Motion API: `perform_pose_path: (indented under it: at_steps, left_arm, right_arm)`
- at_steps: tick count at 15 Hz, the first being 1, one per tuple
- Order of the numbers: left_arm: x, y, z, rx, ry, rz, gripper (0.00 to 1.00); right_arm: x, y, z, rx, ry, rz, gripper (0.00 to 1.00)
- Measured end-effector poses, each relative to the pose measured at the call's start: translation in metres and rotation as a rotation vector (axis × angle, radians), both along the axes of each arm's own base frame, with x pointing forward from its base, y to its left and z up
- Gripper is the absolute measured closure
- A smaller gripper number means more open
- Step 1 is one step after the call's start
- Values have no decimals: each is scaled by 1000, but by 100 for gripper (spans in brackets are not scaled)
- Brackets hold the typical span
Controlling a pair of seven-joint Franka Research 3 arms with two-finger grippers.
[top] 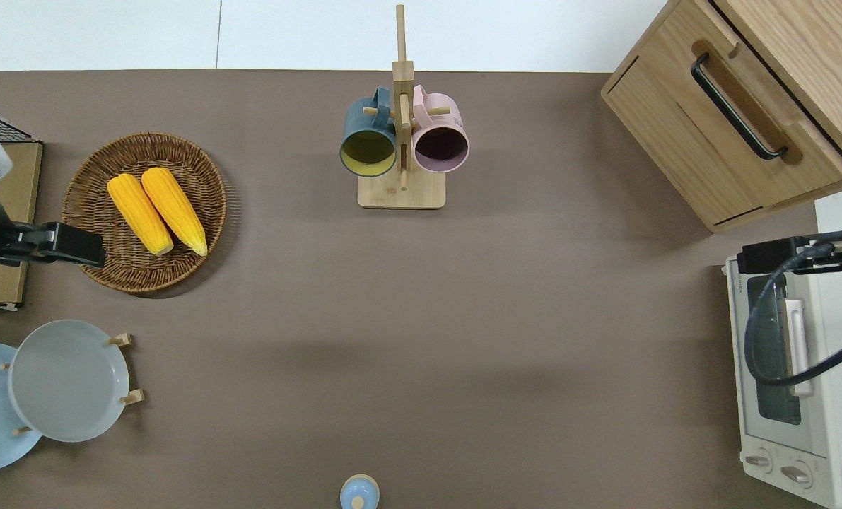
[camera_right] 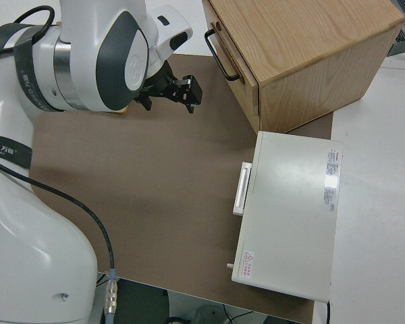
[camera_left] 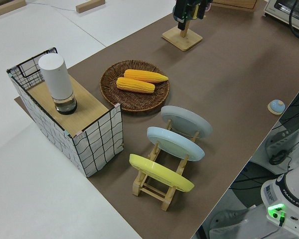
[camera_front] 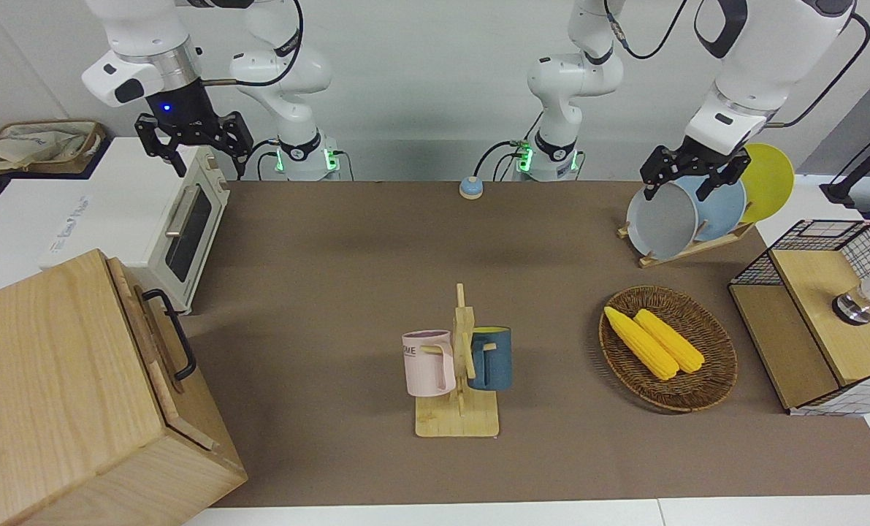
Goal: Slide drawer open with right arm
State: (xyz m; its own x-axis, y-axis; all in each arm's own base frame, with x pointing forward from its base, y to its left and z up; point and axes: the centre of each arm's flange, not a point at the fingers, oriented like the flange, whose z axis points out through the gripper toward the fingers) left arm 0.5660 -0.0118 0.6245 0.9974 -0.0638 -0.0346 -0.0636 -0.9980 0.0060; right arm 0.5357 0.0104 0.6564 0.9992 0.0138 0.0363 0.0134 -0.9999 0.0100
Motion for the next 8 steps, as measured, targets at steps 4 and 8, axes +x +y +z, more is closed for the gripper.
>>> perform_pose_path:
  at_steps: [4,8]
  left_arm:
    - [0,0,0,0,0,0,0]
    - [0,0,0,0,0,0,0]
  right_arm:
    - [0,1,0,0,0,2,1]
    - [0,-1,0,0,-1,-2,1]
